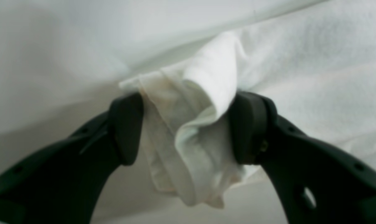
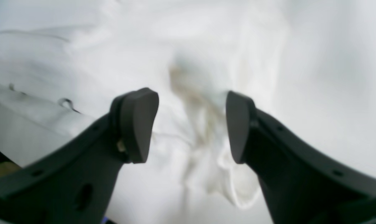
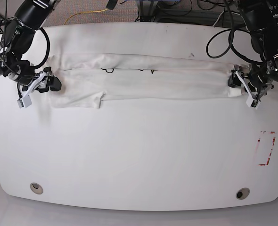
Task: Fold the T-shirt properly
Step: 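Regrasp the strip end with the left gripper and pull it taut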
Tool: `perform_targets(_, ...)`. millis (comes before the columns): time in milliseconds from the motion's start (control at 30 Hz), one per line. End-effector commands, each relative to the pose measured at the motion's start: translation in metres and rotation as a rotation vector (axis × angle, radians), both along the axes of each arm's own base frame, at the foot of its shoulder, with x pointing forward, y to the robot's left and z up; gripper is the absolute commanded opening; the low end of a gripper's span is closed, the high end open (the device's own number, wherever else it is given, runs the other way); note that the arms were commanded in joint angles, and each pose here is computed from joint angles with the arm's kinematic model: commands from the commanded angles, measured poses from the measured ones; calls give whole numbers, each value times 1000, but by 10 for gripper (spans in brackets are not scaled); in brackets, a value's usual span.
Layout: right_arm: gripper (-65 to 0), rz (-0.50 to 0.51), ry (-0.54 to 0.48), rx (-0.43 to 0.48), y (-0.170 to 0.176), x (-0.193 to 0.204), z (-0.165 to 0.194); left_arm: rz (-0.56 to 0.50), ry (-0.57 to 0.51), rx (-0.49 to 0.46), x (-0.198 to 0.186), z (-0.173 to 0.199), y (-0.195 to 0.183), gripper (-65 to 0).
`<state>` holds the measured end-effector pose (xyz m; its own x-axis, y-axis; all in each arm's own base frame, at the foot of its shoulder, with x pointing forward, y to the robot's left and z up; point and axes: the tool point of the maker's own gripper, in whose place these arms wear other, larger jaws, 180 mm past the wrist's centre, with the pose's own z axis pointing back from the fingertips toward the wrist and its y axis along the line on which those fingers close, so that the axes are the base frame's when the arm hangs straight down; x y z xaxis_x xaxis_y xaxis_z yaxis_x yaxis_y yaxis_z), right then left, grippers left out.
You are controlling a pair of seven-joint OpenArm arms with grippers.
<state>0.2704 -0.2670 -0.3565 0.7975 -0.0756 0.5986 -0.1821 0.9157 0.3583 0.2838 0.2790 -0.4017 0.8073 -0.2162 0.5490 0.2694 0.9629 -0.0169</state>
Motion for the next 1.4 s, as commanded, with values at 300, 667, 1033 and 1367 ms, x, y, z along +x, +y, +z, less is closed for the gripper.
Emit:
perform_targets(300,-290,35,-17,0,7,7,1,123,-151,-54,-2,83,38,-235)
perform_targets(667,-292,31,-23,9,9,6,-1,185,-44,-229,-22,39,48,-235)
perform_targets(1033,-292,33,-17,8,9,2,-2,124,8,-295,-22,15,7,-237)
perform_targets(1367,-292,33,-16,10,10,1,-3,101,36,-306,-23,4,-11,-518)
